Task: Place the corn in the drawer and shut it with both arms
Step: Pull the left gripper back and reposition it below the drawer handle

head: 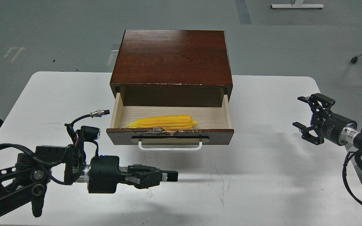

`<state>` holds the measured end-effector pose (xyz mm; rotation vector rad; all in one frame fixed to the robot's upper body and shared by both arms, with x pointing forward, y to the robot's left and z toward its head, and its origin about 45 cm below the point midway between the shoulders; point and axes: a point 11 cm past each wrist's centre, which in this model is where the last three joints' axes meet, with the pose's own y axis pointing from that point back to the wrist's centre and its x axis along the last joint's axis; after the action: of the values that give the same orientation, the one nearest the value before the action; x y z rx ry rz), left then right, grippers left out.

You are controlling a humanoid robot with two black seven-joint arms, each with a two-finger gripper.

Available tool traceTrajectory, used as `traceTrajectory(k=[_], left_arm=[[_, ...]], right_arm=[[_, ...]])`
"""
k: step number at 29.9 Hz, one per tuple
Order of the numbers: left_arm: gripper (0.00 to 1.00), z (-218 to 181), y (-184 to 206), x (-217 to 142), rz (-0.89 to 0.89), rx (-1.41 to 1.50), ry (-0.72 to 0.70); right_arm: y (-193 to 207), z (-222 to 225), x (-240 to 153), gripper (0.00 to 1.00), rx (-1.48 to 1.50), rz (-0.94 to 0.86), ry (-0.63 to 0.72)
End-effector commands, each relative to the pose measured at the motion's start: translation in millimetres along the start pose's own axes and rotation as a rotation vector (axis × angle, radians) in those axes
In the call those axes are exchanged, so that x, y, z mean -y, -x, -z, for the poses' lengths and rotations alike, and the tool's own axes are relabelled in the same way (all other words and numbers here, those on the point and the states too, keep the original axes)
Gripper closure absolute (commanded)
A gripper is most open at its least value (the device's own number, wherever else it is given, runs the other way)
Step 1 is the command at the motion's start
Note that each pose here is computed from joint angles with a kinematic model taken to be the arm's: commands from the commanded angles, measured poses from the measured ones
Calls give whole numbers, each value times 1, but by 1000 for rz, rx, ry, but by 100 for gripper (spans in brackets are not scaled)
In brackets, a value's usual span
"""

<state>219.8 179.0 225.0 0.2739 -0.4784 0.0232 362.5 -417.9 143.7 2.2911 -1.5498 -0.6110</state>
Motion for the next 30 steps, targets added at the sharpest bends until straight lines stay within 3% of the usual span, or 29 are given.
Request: traceTrajectory(k=[1, 10, 21, 30], left_arm=[[100, 4, 0, 1, -33, -2, -2], [100, 17, 4, 5, -66, -34, -13], [100, 45, -2, -4, -133, -28, -159], [100, 50, -3, -7, -142, -33, -177]], right_arm=[[-2, -3, -2, 3, 2, -5, 5], [-3, -8, -3, 3, 6, -11, 13], [-4, -10, -2, 3, 10, -18, 6], [-6, -14, -4, 3, 7, -23, 18]])
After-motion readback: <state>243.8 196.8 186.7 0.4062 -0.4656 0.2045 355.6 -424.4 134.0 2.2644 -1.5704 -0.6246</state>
